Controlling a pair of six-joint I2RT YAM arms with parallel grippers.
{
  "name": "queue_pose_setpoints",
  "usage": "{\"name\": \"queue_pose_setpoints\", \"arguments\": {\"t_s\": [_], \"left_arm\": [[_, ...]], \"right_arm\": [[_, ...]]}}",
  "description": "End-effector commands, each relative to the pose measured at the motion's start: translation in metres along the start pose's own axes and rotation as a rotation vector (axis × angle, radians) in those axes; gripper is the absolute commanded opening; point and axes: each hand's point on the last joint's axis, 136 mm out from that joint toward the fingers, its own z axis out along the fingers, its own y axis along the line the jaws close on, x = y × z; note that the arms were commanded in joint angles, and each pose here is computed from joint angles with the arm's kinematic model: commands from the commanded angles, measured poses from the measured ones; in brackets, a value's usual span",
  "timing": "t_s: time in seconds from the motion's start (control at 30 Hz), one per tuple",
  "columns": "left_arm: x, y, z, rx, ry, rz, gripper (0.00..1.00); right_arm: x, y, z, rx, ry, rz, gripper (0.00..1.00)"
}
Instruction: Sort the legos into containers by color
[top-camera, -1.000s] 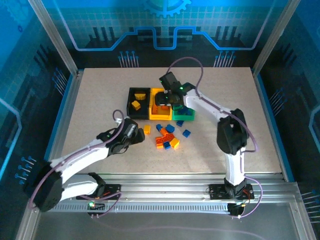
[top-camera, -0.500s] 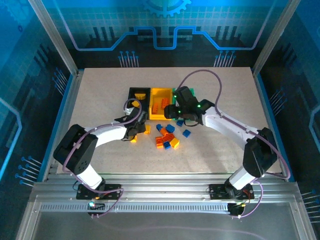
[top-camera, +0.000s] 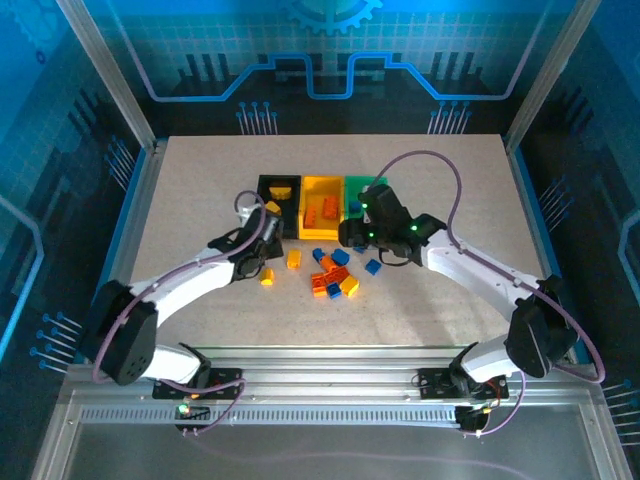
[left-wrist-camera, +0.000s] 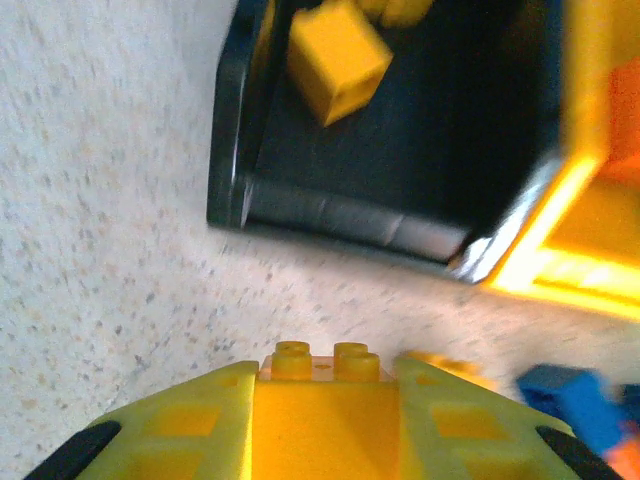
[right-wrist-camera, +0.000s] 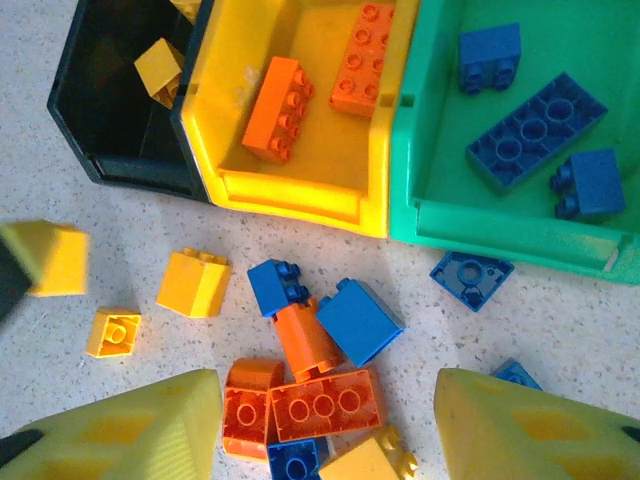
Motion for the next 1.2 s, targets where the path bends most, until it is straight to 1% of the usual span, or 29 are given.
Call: {"name": "queue_pose_setpoints", "arguments": {"t_s": [0.0,0.07,0.17,0.37,0.47,0.5,0.53,0.63,0.67,0.77,0.8,0.9,1.0,1.1,1.17], "left_arm": [[-0.049,-0.013,-0.015,0.003,-0.081,-0.003,0.26],[-0.067,-0.014,0.0,-0.032,-0.075,-0.015,0.25],[-0.083,-0.016,0.029,-0.079,-0.056,-0.016,0.23],[-0.091,-0.018,0.085,-0.168,0.011,-0.011,0.25],[-0.089,-0.02,0.103,-0.187,0.051,-0.015,0.32],[-0.09,-0.022,0.105,-0.186,0.059,-0.016,0.37],[-0.091,-0.025,0.104,-0.175,0.062,-0.021,0.45],[-0.1,-0.039,0.09,-0.103,0.042,-0.05,0.65],[-0.104,-0.045,0.08,-0.068,0.027,-0.057,0.74],[-0.109,-0.063,0.046,0.04,-0.015,-0.068,0.95],[-0.107,-0.07,0.034,0.073,-0.023,-0.062,0.99],[-0.091,-0.089,-0.008,0.189,-0.048,-0.039,0.99],[-0.057,-0.1,-0.043,0.282,-0.052,-0.007,0.99],[-0.018,-0.097,-0.065,0.321,-0.037,0.028,0.99],[0.005,-0.088,-0.071,0.33,-0.01,0.029,0.99]], "right_arm": [[0.0,-0.005,-0.002,0.003,-0.026,0.034,0.6],[0.006,-0.008,0.0,0.01,-0.012,0.039,0.6],[0.013,-0.012,0.0,0.017,0.002,0.039,0.6],[0.035,-0.016,-0.01,-0.014,0.045,0.039,0.62],[0.052,-0.022,-0.015,-0.019,0.077,0.052,0.64],[0.059,-0.023,-0.015,-0.024,0.092,0.054,0.66],[0.065,-0.024,-0.016,-0.031,0.107,0.057,0.69],[0.089,-0.027,-0.01,-0.041,0.171,0.051,0.73],[0.095,-0.027,-0.006,-0.042,0.189,0.04,0.74],[0.108,-0.024,0.005,-0.041,0.234,0.003,0.76],[0.111,-0.023,0.01,-0.04,0.247,-0.006,0.77],[0.115,-0.02,0.027,-0.041,0.279,-0.028,0.79],[0.118,-0.019,0.042,-0.013,0.306,-0.034,0.8],[0.121,-0.021,0.052,0.014,0.311,0.002,0.81],[0.119,-0.02,0.056,0.029,0.293,0.032,0.81]]}}
